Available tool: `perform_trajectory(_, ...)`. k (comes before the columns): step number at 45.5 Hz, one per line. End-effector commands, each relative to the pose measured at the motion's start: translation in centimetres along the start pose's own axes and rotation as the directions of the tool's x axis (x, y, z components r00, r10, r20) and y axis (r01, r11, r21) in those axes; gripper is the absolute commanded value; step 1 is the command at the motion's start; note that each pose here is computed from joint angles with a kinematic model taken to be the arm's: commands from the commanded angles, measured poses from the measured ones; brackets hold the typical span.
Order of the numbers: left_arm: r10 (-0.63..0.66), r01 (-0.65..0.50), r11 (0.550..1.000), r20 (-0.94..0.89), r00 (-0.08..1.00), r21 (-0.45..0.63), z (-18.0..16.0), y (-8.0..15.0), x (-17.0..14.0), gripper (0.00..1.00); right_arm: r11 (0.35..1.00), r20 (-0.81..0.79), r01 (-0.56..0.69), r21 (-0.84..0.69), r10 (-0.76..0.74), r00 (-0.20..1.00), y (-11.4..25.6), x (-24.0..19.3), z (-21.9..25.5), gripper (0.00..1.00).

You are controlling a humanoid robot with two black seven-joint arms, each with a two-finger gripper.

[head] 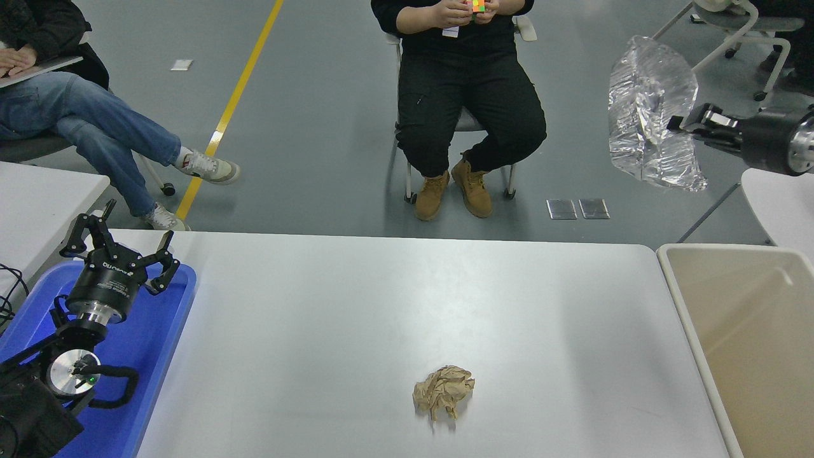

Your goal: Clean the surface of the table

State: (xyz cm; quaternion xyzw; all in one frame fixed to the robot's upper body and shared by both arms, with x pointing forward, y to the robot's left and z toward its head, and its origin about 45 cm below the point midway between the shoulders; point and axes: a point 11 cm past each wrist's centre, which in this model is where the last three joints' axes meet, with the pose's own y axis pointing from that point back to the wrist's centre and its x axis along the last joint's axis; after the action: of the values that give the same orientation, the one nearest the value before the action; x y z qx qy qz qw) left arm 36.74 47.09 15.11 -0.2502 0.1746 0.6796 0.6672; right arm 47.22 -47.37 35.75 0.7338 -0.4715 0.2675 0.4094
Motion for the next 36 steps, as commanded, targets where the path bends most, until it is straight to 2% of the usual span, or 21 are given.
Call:
perform_trajectory(1, 0.0, 0.0, 1.0, 0.0, 1.0, 0.0, 0.0, 0.0, 0.0, 1.0, 0.99, 0.046, -0.079, -0.115, 0.084, 0.995, 2.7, 2.3, 4.0, 0.0)
perform_trajectory(17, 0.0, 0.0, 1.0, 0.0, 1.0, 0.0, 0.0, 0.0, 0.0, 1.0, 0.913, 0.071, -0.183, -0.365, 0.223, 0.972, 6.4, 3.6, 9.9, 0.0)
perform_trajectory(28, 0.0, 0.0, 1.0, 0.0, 1.0, 0.0, 0.0, 0.0, 0.0, 1.0, 0.873, 0.088, -0.177, -0.454, 0.242, 0.966, 8.2, 2.1, 13.1, 0.0)
perform_trajectory(36, 0.0, 0.0, 1.0, 0.0, 1.0, 0.0, 0.0, 0.0, 0.0, 1.0, 0.82, 0.055, -0.196, -0.538, 0.266, 0.962, 10.4, 1.7, 15.6, 0.0)
